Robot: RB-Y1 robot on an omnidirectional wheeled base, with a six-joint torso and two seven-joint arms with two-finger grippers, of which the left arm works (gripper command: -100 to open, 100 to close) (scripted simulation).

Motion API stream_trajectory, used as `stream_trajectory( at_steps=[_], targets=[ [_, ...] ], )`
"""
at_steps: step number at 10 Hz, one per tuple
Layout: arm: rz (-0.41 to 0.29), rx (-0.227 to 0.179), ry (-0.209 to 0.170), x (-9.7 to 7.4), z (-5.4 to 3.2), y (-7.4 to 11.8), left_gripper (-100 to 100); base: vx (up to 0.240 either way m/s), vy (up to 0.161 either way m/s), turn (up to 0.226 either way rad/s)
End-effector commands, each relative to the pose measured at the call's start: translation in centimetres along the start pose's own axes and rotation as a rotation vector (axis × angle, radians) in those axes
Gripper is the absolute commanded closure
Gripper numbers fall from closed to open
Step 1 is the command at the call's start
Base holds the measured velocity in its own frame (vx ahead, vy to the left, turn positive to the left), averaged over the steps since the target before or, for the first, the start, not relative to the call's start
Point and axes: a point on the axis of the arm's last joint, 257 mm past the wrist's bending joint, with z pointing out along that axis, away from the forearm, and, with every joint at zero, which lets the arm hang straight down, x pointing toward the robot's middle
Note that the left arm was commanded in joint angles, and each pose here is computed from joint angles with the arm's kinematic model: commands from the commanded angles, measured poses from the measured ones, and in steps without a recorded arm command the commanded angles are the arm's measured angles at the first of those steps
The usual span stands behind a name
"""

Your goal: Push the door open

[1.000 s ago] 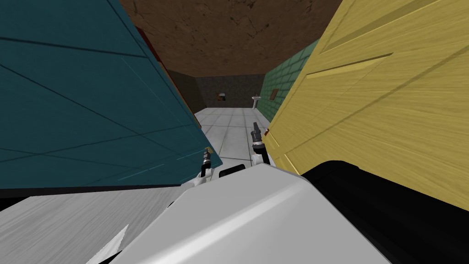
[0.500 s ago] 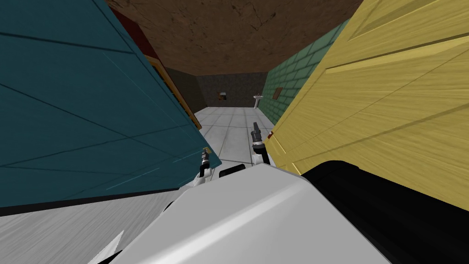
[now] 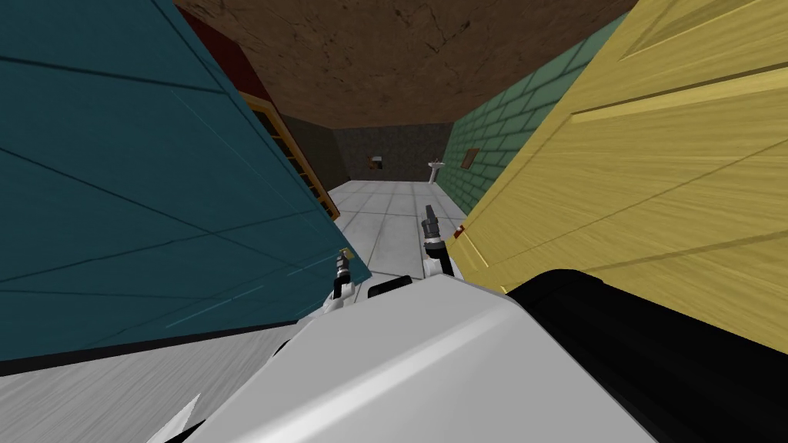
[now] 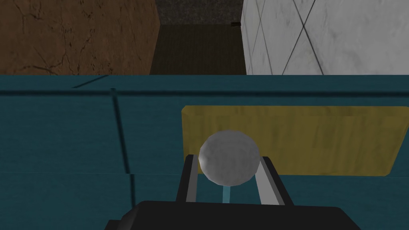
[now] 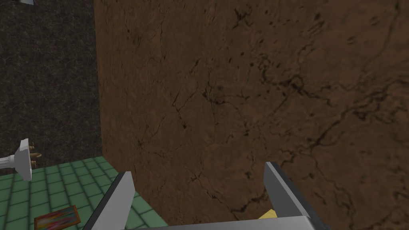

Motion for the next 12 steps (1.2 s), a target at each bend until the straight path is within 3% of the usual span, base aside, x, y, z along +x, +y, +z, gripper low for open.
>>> stream_trajectory(
  at_steps=[1, 2, 3, 6, 7, 12],
  targets=[
    [0.006, 0.011, -0.013, -0.9, 0.21, -0.5, 100, 0.073, -0.016, 0.006],
    [0.005, 0.01, -0.045, -2.2, 0.21, -0.6, 100, 0.137, -0.03, 0.064],
    [0.005, 0.01, -0.053, -2.5, 0.2, -0.6, 100, 0.196, -0.052, 0.069],
    [0.005, 0.01, -0.053, -2.5, 0.2, -0.6, 100, 0.054, -0.009, 0.008],
    [0.003, 0.009, -0.084, -3.8, 0.15, -0.6, 100, 0.135, -0.021, 0.06],
    [-0.001, 0.008, -0.152, -6.5, -0.07, -0.6, 100, 0.186, -0.056, 0.07]
  ],
)
